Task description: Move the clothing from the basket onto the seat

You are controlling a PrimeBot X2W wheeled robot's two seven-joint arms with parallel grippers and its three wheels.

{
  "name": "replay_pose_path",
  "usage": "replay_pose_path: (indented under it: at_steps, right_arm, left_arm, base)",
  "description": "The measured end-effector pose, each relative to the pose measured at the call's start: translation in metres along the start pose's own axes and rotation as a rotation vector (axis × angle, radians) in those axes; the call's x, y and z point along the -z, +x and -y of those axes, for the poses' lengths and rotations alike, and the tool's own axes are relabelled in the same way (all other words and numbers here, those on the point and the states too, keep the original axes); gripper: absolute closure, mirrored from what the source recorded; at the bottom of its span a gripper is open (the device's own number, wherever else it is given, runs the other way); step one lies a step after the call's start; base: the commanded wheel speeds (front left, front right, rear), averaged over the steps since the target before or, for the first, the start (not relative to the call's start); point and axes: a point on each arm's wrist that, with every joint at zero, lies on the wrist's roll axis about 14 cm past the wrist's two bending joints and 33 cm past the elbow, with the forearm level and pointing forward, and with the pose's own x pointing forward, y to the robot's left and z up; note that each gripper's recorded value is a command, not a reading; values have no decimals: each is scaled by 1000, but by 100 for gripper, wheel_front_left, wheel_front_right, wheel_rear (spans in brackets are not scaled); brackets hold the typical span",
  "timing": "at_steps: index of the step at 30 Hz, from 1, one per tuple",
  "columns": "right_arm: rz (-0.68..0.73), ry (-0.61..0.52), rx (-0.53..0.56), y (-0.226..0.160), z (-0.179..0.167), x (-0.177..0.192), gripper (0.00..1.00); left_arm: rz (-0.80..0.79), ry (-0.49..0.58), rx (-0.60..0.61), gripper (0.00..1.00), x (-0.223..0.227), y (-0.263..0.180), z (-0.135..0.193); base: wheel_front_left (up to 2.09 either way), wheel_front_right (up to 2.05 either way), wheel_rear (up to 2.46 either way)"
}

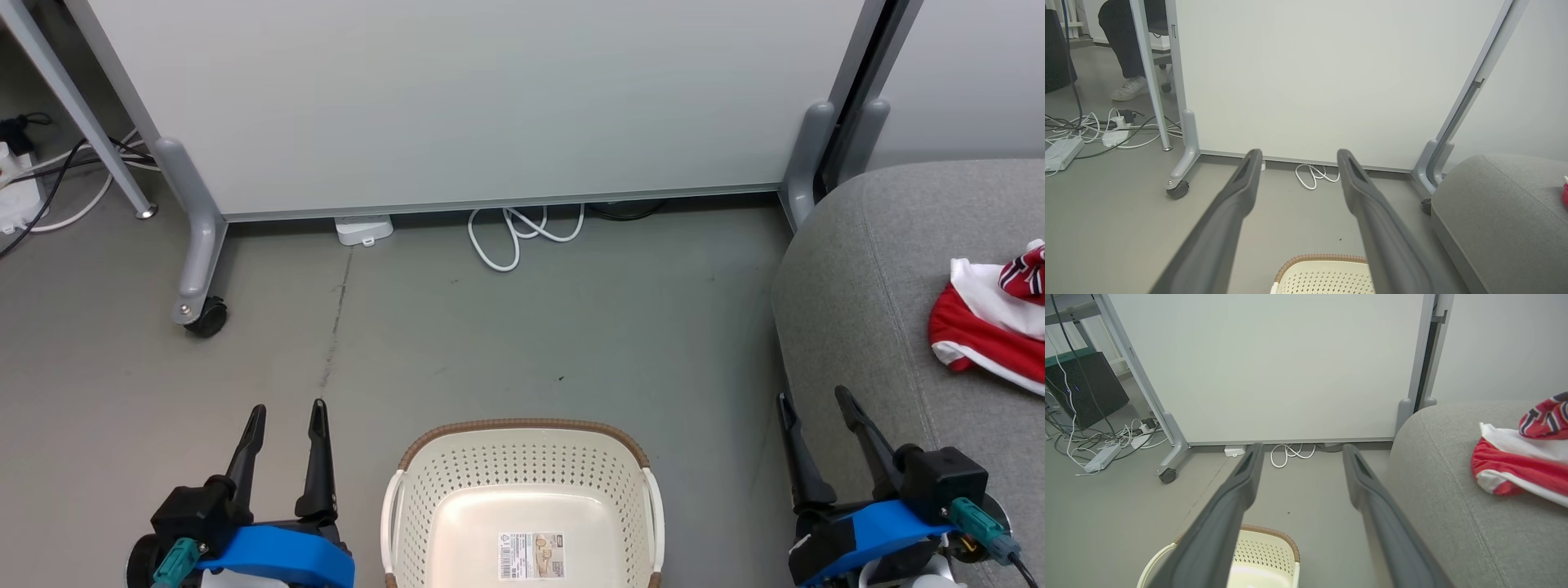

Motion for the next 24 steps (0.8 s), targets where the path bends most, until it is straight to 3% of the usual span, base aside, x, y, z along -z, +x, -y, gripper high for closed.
replay_pose_path:
  at_steps: [13,14,19,24]
  right_arm:
    - [-7,16,-3,1,-1,3,0]
    - [-11,16,-2,0,-1,4,100]
    - [-70,30,9,-6,1,22,100]
    - [-77,119,39,-7,6,23,100]
  left_arm:
    - [-14,-15,4,0,5,0,2]
    - [-18,-17,4,100,6,-1,2]
    - [-91,-38,-12,100,29,-13,1]
    - [-98,-123,-38,100,30,-13,-2]
  base:
    - [0,0,0]
    - [0,0,0]
    - [0,0,0]
    - [0,0,0]
